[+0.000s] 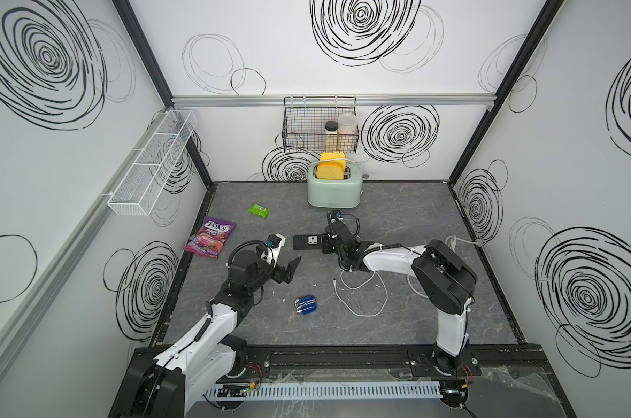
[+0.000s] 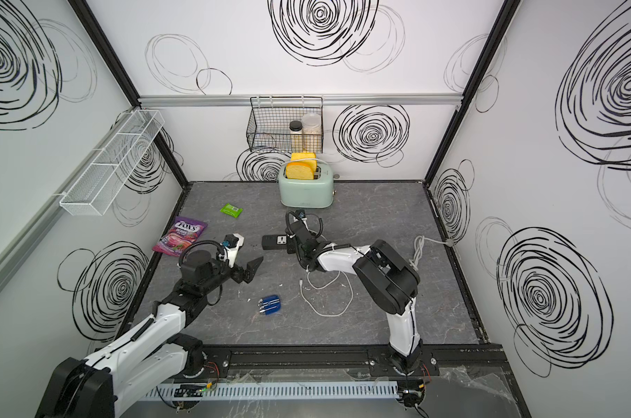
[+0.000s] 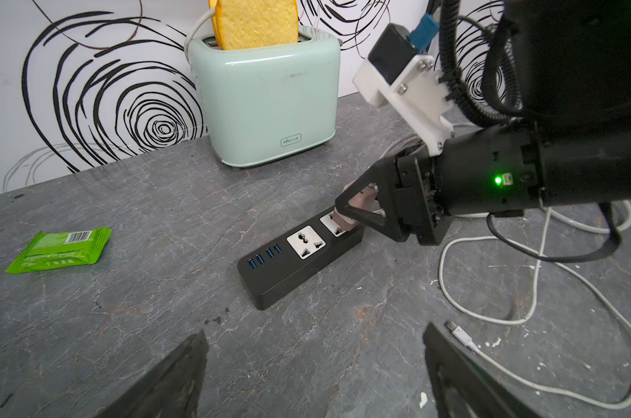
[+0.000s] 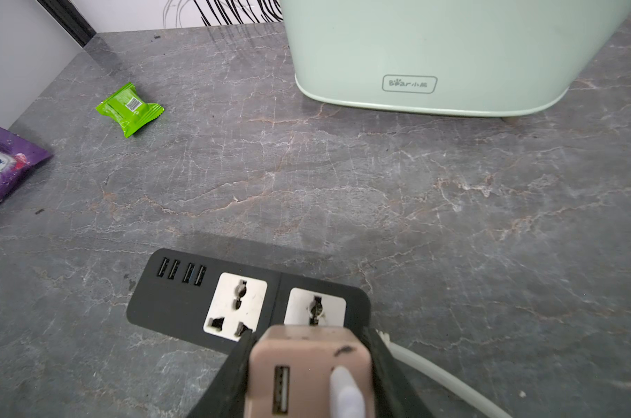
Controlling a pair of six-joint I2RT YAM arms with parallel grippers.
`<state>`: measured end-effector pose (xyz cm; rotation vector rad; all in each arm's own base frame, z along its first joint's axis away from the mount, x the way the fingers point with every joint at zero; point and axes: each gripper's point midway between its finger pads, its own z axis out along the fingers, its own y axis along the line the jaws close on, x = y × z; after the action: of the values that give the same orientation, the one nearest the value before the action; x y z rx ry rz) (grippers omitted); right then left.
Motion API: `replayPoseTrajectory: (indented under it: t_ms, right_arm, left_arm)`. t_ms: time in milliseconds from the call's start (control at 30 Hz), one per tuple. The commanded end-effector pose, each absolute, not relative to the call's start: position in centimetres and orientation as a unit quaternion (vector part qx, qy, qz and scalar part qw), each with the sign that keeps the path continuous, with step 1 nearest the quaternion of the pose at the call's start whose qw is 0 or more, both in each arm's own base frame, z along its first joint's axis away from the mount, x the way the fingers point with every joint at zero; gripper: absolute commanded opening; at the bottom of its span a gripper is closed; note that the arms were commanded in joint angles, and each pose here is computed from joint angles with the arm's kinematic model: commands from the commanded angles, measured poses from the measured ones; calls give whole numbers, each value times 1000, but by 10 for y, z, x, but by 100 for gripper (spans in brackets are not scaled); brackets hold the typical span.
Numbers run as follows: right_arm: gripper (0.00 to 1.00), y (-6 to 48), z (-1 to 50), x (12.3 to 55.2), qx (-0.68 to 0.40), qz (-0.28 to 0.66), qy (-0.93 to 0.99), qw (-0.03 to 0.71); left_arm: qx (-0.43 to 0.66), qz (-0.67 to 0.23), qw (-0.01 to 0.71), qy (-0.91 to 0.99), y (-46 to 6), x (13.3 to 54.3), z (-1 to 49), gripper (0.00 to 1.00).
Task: Charge the electric shaver
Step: Insert the plug into the socket.
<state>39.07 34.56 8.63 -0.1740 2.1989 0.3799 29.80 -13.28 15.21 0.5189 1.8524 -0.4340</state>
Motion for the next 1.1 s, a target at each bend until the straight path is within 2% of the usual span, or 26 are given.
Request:
replayPoseTrajectory:
  t_ms: [0, 267, 467, 567, 800, 933, 1067]
  right_arm:
    - [0, 338, 65, 380, -91, 118, 902, 406]
    - [0, 326, 31, 373, -104, 42, 926, 361]
    - [0, 326, 2, 351, -105, 45, 940, 321]
    - [0, 323, -17, 341, -120, 13, 946, 301]
    - [0, 310, -60, 312, -122, 3, 966, 226]
    - [0, 312, -55, 316, -117, 12, 965, 235]
    - [3, 322, -21, 337, -99, 40, 956, 274]
  left_arm:
    - [225, -185, 572, 767, -136, 304, 171, 97]
    - [226, -183, 572, 767, -136, 305, 171, 97]
    - [224, -180, 575, 766, -134, 305, 173, 97]
    - [223, -176, 575, 767, -133, 305, 174, 97]
    - [213, -167, 582, 767, -127, 305, 177, 97]
    - [212, -167, 584, 766, -126, 304, 178, 97]
    - [213, -169, 583, 766, -126, 304, 178, 97]
